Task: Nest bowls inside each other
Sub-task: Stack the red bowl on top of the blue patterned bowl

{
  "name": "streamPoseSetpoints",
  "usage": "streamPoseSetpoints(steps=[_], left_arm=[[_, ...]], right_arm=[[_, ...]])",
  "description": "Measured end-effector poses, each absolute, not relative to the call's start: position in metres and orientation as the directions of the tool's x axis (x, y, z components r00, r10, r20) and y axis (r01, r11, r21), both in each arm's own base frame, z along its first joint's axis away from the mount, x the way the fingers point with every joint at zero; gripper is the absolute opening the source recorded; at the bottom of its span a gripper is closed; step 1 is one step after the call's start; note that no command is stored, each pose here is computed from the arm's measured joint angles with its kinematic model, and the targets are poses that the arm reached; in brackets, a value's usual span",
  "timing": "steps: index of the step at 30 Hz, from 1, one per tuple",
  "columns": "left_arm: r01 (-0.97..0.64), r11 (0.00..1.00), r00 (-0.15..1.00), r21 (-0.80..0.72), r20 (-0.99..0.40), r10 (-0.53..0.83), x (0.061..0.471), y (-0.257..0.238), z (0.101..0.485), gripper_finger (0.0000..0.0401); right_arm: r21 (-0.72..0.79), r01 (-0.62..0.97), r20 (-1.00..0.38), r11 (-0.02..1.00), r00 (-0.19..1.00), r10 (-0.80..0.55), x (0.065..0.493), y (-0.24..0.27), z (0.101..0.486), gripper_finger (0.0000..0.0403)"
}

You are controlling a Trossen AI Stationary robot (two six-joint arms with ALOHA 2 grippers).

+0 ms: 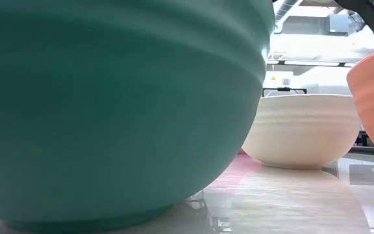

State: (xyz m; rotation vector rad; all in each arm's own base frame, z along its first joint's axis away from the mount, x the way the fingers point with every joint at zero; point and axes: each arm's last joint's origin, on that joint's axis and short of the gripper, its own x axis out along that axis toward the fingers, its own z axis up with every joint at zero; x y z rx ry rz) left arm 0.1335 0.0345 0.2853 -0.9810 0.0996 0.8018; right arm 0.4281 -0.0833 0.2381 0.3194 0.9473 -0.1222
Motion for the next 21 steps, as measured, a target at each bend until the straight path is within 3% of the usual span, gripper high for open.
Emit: streamPoseSetpoints(steps=[10, 21], left_arm=[[-0.645, 0.314, 0.72, -0.696, -0.418, 0.553, 0.134, 0.034, 0.285, 0.0236], [-0.648, 0.35, 0.731, -0.677, -0.422, 0.537, 0.134, 0.034, 0.285, 0.0236]], right_arm=[[0.167, -0.029, -0.776, 0.986, 0.612, 0.15, 0.428, -0.055, 0.249, 0.014], [0.209, -0.015, -0.783, 0.978, 0.597, 0.177, 0.418, -0.052, 0.206, 0.0092]])
